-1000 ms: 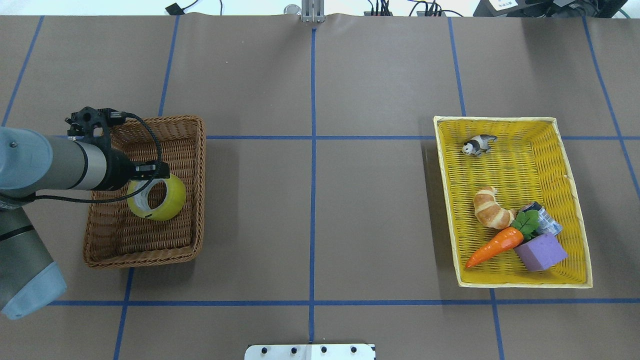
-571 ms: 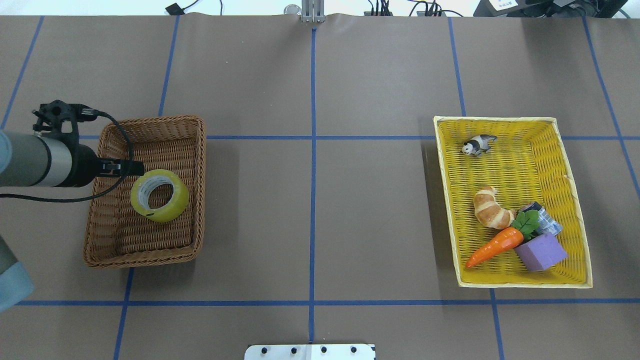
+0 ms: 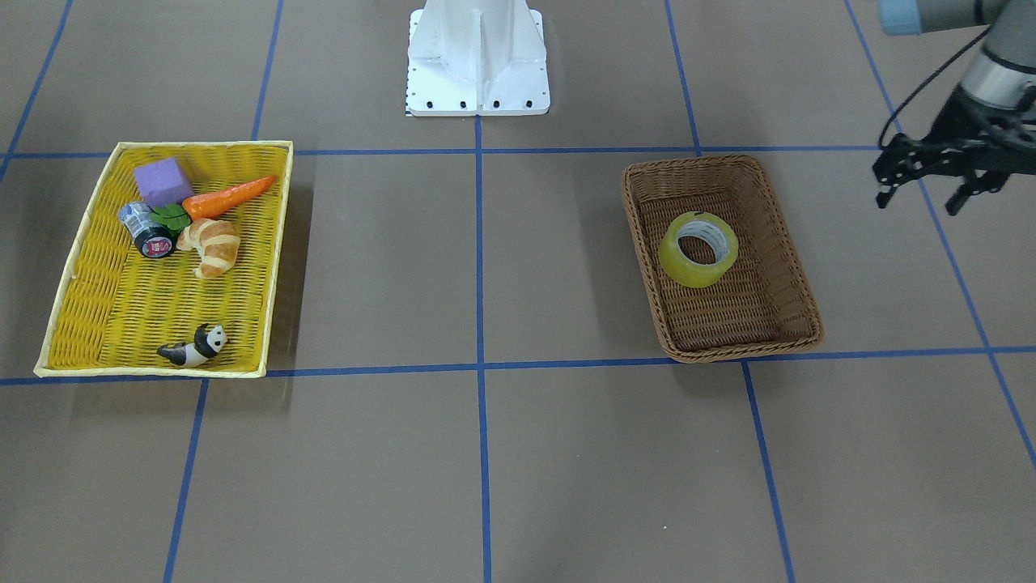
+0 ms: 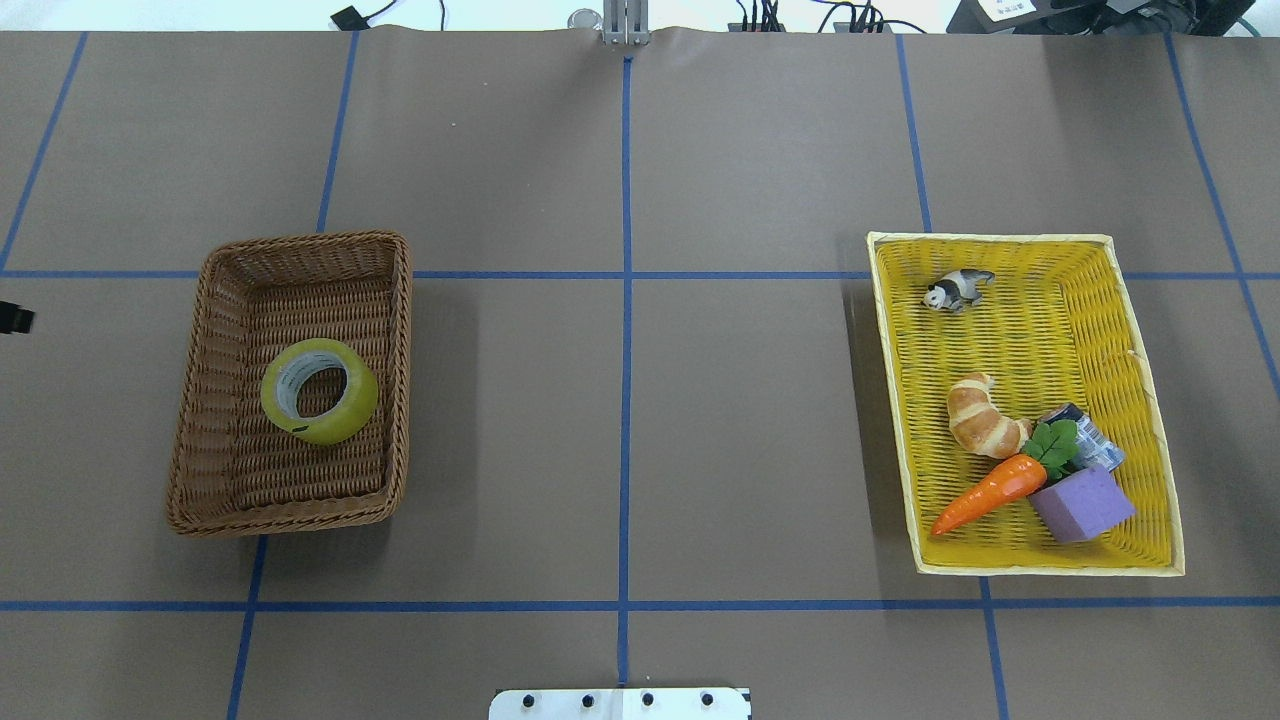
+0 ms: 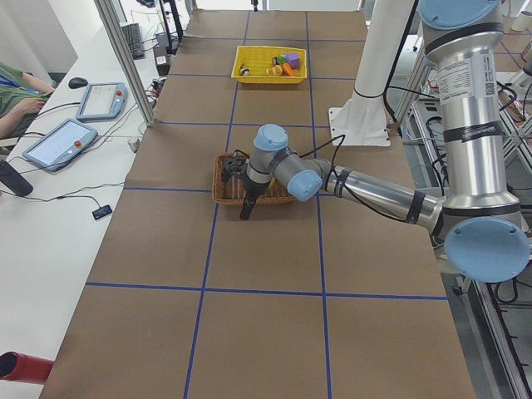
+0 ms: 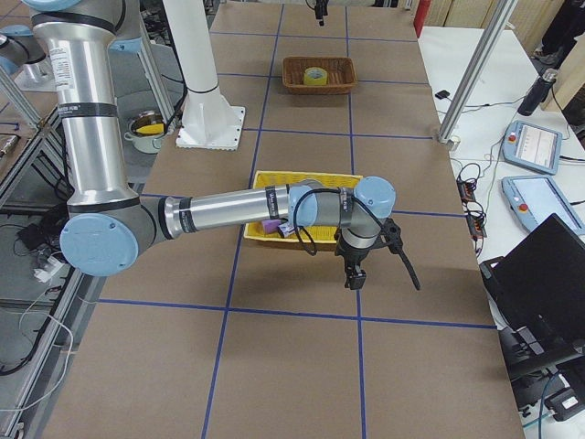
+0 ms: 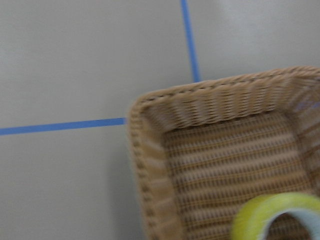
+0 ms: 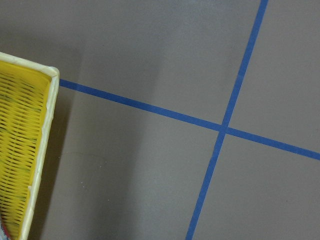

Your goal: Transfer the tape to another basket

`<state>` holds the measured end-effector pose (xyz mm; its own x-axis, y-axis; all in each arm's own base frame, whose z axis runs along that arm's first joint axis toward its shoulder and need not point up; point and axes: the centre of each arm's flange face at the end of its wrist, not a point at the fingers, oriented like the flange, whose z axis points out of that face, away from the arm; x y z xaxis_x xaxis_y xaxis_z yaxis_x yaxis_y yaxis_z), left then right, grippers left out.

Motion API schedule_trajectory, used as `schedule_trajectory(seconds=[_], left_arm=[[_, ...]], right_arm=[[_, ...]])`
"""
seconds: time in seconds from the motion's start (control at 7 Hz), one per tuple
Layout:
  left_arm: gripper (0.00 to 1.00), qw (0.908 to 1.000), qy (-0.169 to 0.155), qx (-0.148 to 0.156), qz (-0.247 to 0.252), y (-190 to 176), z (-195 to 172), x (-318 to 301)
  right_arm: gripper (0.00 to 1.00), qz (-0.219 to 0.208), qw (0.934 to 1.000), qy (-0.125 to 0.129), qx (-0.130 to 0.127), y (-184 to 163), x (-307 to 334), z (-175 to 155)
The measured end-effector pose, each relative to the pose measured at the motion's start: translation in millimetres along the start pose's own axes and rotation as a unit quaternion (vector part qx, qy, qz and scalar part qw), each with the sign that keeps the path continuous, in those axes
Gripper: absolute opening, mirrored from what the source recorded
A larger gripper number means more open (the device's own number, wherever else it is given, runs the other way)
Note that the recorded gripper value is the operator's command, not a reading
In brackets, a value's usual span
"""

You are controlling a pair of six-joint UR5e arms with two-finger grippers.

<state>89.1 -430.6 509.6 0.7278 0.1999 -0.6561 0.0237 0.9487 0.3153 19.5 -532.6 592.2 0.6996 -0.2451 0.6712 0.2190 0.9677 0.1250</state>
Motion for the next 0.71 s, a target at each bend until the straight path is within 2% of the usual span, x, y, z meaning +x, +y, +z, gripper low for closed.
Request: schedule_trajectory(seconds=[0.29,0.43,0.71], left_arm=[[0.98,0.9993,0.013,-0.036,-0.003,0.2,-13.7,-124.5],[0.98,0.9986,0.011,-0.051,-0.013,-4.5,-23.5,-156.3],[0.98,0.9979,0.009,-0.061,-0.016,-2.2,-40.2,-186.8]], right_arm=[[1.0,0.018,0.9998,-0.002,-0.007,8.2,15.8,8.0],[1.0,0.024,0.9997,-0.002,-0.008,10.6,19.3,9.2],[1.0,0.028,0.9996,-0.003,-0.005,13.8,21.8,6.5]])
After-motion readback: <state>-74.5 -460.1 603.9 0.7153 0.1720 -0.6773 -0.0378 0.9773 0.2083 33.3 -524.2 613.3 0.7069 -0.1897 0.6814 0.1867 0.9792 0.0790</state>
